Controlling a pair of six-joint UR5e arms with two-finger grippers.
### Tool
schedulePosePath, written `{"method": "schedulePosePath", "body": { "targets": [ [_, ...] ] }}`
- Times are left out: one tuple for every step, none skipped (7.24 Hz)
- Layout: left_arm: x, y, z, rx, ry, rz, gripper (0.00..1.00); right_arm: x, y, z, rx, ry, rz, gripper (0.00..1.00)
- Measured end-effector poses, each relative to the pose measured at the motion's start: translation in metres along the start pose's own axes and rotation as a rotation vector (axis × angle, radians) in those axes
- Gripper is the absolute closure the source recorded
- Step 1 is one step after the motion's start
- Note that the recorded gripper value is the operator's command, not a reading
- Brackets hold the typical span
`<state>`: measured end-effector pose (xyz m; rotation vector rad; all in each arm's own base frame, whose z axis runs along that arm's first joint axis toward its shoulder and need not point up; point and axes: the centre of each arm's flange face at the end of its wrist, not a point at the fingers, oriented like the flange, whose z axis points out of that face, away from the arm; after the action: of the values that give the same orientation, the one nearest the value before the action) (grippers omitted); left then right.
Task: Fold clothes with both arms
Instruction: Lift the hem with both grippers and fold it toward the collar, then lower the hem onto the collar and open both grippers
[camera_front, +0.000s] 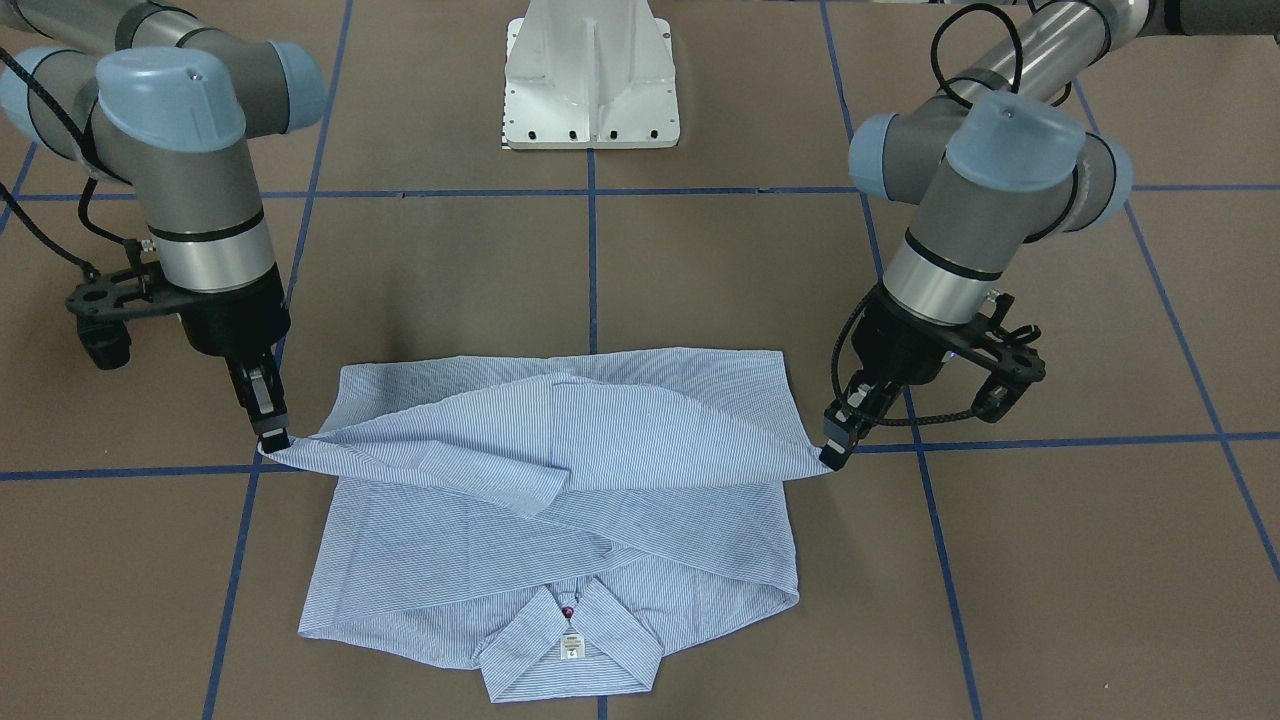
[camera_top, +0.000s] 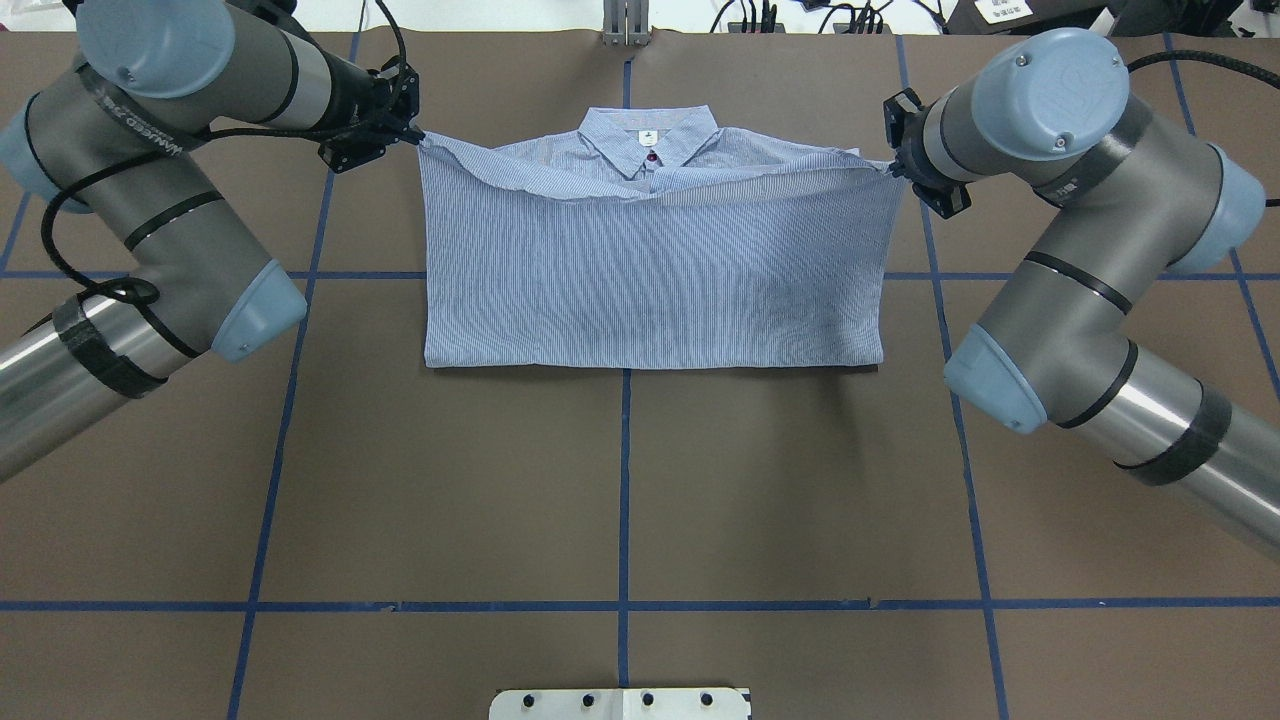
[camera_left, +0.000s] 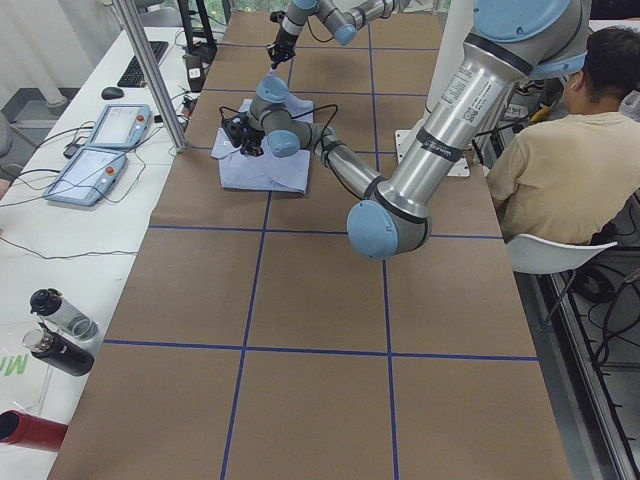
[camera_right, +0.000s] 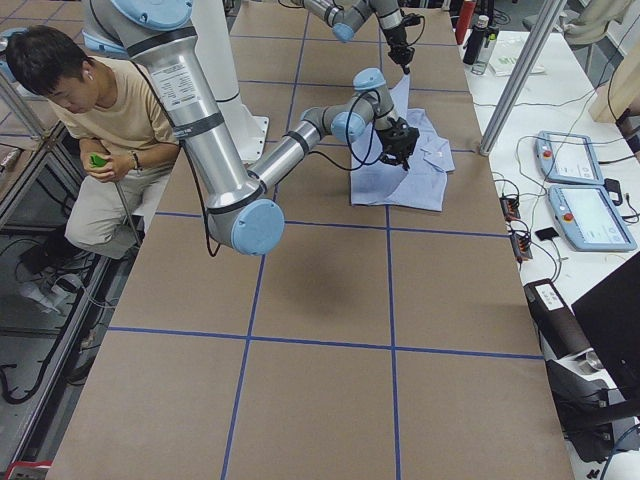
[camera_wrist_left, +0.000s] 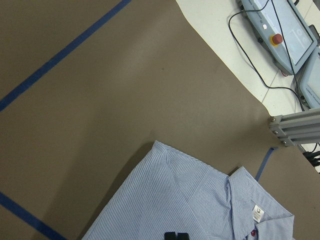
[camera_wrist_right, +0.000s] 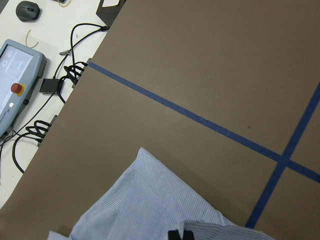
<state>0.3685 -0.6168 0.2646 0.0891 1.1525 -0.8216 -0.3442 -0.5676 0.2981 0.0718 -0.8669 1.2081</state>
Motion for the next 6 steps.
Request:
{"method": "schedulePosePath", "body": {
  "targets": [
    [0.004, -0.009, 0.017, 0.005, 0.003, 0.004, 1.0, -0.007, -0.004, 0.016, 0.009, 0.005, -0.003, 1.0],
    [0.009, -0.015, 0.034, 0.008, 0.008, 0.007, 1.0, -0.016, -0.003, 0.03, 0.017, 0.017, -0.005, 1.0],
    [0.012, -0.021, 0.052, 0.009, 0.014, 0.009, 1.0, -0.025, 0.0, 0.043, 0.025, 0.03, -0.006, 1.0],
    [0.011, -0.027, 0.067, 0.012, 0.021, 0.011, 1.0, -0.03, 0.0, 0.059, 0.029, 0.035, -0.006, 1.0],
    [0.01, -0.032, 0.079, 0.023, 0.026, 0.012, 1.0, -0.032, -0.001, 0.076, 0.028, 0.03, -0.006, 1.0],
    [0.012, -0.036, 0.087, 0.037, 0.028, 0.012, 1.0, -0.034, -0.001, 0.091, 0.029, 0.03, -0.006, 1.0]
  ]
}}
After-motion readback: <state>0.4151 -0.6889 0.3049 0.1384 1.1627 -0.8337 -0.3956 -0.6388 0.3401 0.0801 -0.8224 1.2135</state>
